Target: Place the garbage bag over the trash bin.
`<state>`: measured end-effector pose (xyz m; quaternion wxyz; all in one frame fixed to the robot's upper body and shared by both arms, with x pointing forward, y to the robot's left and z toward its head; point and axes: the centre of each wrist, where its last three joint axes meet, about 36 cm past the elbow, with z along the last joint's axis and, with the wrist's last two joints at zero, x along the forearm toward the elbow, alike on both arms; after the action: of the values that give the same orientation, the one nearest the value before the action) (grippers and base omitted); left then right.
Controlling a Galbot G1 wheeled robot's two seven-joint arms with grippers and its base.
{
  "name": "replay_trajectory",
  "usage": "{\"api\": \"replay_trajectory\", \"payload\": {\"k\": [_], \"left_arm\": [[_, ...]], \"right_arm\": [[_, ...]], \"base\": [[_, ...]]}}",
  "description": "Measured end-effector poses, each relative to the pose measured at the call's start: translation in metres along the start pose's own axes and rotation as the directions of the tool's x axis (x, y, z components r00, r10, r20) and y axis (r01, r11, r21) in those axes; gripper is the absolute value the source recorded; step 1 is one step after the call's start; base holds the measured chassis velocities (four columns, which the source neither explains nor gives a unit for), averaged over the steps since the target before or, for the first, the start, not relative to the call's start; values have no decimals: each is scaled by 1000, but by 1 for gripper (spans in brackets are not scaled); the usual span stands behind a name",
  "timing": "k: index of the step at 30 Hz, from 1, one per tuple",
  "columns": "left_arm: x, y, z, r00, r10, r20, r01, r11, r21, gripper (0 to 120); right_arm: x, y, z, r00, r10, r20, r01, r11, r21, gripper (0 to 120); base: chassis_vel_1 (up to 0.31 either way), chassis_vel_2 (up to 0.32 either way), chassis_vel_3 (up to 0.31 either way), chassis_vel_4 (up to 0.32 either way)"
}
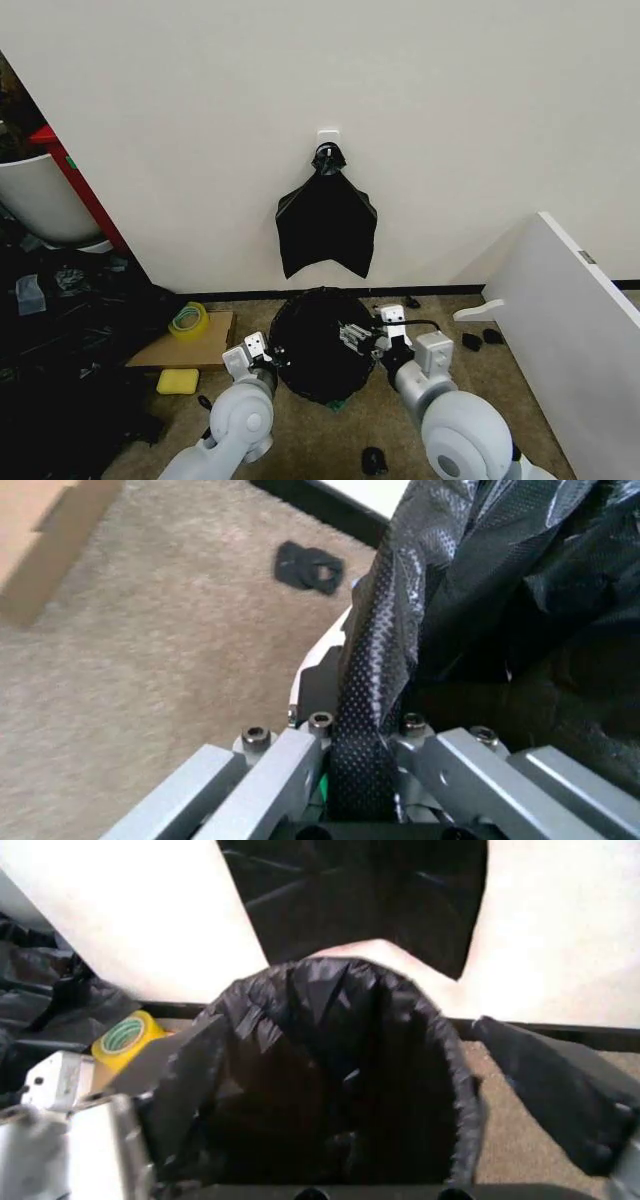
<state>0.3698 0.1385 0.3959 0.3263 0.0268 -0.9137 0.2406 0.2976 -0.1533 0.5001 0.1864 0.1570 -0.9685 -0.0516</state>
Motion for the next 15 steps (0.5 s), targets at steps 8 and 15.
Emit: {"api": "replay_trajectory", "payload": {"k": [8, 15], "left_arm": [[-27, -18, -9, 998, 0, -63, 3, 999, 53, 0], [-28, -20, -5, 996, -16, -90, 21, 998, 57, 0]], "right_arm": [[-2, -3, 1, 1000, 10, 2, -10, 1000, 7, 100], [-6, -8, 0, 1000, 31, 1, -31, 999, 12, 100]], "base": [[0, 0, 0, 0], [0, 0, 0, 0]]}}
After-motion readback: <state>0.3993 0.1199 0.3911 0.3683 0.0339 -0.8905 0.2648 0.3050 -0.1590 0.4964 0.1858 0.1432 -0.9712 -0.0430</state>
